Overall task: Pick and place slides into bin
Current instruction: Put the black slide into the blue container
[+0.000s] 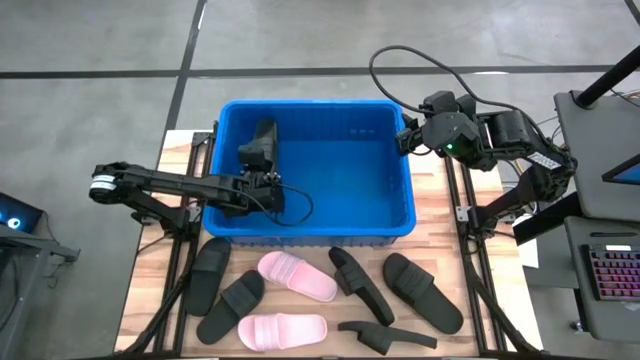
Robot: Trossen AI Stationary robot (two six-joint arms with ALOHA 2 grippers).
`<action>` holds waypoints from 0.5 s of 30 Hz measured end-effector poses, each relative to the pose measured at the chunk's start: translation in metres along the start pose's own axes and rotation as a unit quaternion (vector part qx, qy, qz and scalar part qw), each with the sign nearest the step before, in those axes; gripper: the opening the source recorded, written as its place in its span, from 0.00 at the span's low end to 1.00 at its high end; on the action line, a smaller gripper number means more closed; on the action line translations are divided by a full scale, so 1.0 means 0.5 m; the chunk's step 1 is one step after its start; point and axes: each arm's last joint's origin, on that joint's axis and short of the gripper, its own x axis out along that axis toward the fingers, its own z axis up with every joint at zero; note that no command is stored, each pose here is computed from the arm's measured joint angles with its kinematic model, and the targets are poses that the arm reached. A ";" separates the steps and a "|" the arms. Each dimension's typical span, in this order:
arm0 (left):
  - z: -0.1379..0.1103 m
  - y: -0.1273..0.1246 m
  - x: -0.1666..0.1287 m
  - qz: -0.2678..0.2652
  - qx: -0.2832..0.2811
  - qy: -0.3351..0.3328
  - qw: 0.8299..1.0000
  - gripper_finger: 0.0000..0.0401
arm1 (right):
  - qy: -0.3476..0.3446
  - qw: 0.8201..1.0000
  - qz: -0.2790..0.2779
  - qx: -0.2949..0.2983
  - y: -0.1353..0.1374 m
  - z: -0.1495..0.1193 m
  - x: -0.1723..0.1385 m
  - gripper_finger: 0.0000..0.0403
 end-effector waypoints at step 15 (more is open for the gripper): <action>0.004 -0.015 -0.015 -0.060 0.014 -0.037 0.997 0.00 | 0.002 1.000 -0.002 -0.005 -0.001 -0.001 0.000 0.51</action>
